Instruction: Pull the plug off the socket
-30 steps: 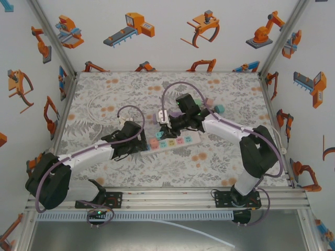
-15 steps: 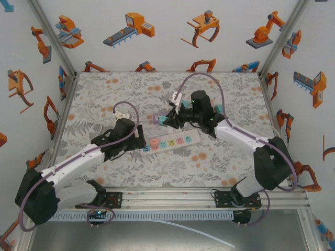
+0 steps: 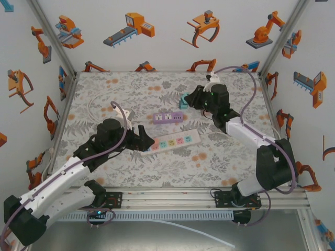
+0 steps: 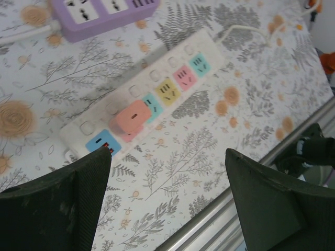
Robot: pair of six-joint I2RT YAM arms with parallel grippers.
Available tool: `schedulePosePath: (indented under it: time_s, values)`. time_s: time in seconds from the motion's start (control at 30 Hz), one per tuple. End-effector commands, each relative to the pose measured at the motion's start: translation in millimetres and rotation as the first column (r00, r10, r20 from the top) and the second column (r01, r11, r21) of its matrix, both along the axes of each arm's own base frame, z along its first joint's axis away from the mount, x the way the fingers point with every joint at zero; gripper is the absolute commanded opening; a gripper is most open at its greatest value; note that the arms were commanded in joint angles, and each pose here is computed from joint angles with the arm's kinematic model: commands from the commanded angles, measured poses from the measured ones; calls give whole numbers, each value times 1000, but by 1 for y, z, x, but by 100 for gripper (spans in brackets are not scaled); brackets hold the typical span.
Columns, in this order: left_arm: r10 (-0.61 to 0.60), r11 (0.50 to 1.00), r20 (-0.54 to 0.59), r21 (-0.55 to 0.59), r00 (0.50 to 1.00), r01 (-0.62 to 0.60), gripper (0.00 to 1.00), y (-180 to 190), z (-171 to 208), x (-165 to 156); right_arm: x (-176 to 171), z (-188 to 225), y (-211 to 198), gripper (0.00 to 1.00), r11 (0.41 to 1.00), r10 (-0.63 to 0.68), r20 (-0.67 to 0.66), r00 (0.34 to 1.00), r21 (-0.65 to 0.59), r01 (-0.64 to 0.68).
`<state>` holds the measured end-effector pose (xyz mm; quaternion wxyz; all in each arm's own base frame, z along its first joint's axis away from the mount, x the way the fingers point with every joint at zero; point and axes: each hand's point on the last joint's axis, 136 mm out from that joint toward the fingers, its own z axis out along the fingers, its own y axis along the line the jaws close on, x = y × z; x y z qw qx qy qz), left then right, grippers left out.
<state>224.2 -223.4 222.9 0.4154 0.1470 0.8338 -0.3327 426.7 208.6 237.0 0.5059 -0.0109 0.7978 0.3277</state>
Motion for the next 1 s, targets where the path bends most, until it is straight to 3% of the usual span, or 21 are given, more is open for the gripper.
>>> schedulePosePath:
  time_s: [0.0,0.17,0.33,0.63,0.97]
  values:
    - [-145,988,106,-36,984,150,82,-14,36,-19,18,-25,-28,15,977,-172,-116,978,104,184]
    - [-202,976,162,-43,966,211,82,-15,53,-33,32,-66,-49,16,946,-249,-248,936,146,290]
    - [-202,977,180,-33,963,211,84,-10,57,-38,43,-96,-58,16,934,-285,-286,915,131,332]
    - [-178,983,167,-19,970,184,99,-5,53,-37,53,-139,-59,16,932,-289,-355,889,105,346]
    - [-153,988,165,-8,974,157,97,0,50,-35,49,-168,-66,22,925,-317,-398,861,71,373]
